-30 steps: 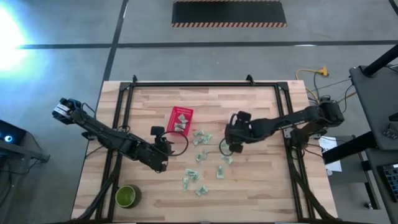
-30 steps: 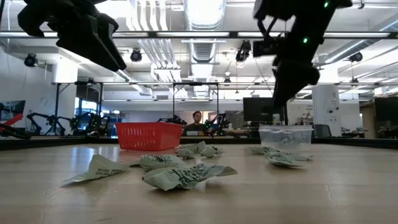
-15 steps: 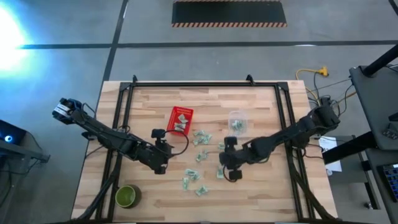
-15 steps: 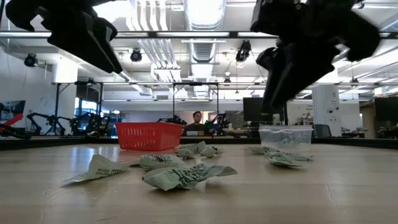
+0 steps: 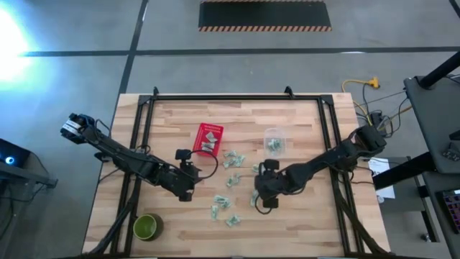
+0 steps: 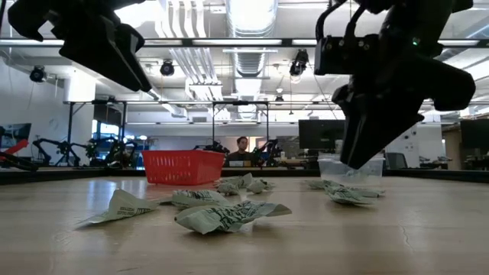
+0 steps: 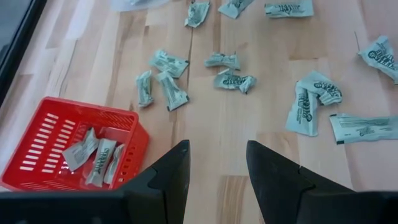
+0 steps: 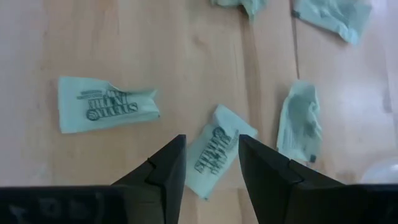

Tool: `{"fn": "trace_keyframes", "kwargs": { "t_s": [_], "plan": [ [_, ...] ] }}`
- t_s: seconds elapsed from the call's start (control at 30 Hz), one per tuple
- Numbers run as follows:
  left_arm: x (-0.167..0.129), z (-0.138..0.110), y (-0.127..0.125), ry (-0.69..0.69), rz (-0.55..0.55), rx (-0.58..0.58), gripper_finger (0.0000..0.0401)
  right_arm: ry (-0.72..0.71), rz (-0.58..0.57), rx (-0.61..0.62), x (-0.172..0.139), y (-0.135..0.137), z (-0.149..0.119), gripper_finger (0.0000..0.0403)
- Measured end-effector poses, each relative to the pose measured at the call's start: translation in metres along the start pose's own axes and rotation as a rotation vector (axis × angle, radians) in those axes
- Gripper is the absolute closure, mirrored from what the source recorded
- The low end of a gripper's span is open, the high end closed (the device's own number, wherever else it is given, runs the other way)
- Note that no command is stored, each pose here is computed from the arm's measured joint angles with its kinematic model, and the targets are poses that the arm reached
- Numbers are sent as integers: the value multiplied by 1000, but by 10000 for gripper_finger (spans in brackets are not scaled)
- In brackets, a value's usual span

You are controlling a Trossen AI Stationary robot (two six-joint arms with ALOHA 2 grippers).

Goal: Pick and place items into bin
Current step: Put the stevia packet into the transparent bin

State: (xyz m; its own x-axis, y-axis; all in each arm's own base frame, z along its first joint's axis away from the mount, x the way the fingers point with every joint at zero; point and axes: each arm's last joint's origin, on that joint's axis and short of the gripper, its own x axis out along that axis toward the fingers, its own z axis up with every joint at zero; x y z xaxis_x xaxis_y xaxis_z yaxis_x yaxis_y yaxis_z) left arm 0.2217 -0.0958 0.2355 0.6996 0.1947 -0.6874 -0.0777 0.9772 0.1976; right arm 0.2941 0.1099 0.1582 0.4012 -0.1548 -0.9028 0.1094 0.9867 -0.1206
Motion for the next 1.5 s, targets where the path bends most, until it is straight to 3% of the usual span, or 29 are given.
{"fn": "trace_keyframes", "kwargs": {
  "t_s": [0.43,0.67,0.83,1.1,1.5],
  "plan": [
    [0,1,0,-7,-7,-5,260,77,-53,38,27,2,-7,264],
    [1,-2,-1,1,-7,-3,260,86,-39,78,27,2,-7,267],
    [2,-3,-1,4,-8,-1,260,100,-16,71,28,2,-8,297],
    [2,-3,-1,-1,-10,-4,260,106,-13,27,28,2,-9,384],
    [2,-3,-1,-1,-11,-2,260,72,-89,0,4,-7,-7,394]
  ]
}}
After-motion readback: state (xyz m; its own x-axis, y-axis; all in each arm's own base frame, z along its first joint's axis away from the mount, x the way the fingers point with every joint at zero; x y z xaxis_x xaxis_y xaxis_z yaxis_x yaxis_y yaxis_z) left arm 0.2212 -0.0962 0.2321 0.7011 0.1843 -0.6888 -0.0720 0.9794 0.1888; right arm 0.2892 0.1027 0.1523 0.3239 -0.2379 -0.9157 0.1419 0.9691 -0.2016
